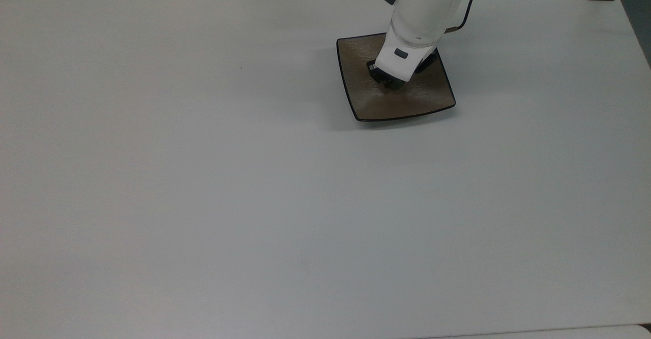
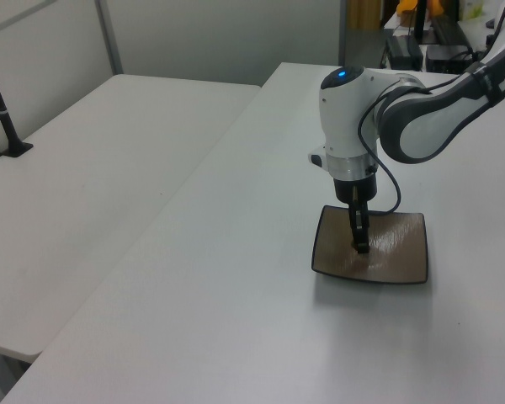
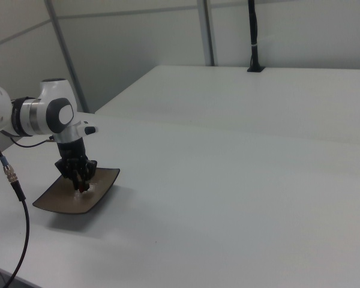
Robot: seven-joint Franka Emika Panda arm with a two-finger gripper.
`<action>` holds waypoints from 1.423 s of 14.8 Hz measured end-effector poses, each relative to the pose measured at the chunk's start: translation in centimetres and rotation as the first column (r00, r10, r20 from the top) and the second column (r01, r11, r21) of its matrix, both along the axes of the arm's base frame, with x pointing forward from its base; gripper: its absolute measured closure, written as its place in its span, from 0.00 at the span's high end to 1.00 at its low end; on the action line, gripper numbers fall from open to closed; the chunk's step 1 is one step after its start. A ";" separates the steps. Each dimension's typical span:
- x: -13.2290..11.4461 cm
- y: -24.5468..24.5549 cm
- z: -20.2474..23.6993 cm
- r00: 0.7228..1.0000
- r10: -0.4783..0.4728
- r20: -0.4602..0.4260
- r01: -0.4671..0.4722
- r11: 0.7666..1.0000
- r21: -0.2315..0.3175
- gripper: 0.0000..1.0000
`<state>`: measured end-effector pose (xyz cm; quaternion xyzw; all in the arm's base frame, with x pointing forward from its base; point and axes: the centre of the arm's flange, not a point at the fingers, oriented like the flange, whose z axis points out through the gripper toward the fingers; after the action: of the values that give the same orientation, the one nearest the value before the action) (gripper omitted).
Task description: Strawberries on a ceramic plate
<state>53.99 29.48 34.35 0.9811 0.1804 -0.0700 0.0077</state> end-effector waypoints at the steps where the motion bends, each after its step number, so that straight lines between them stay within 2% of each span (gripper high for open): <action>1: 0.0 0.0 0.0 1.000 -0.001 0.000 0.001 1.000 0.000 0.44; 3: 0.0 0.1 0.0 1.000 0.000 0.000 0.000 1.000 0.000 0.71; 5: -0.1 0.2 0.1 1.000 0.002 0.001 -0.002 1.000 0.000 0.92; 6: -0.1 0.2 0.2 1.000 0.003 0.003 -0.003 1.000 0.001 0.99; 10: 0.2 0.2 2.6 0.999 -0.001 0.042 0.001 1.000 0.019 1.00; 14: 0.5 -2.0 9.2 0.992 -0.039 0.117 0.034 0.998 0.046 1.00; 18: 0.9 -7.4 16.2 0.986 -0.122 0.116 0.119 0.992 0.030 1.00; 21: 1.0 -13.2 21.6 0.969 -0.216 0.121 0.215 0.976 0.025 1.00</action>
<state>55.03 16.32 55.93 0.9973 0.0724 -0.0087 0.0052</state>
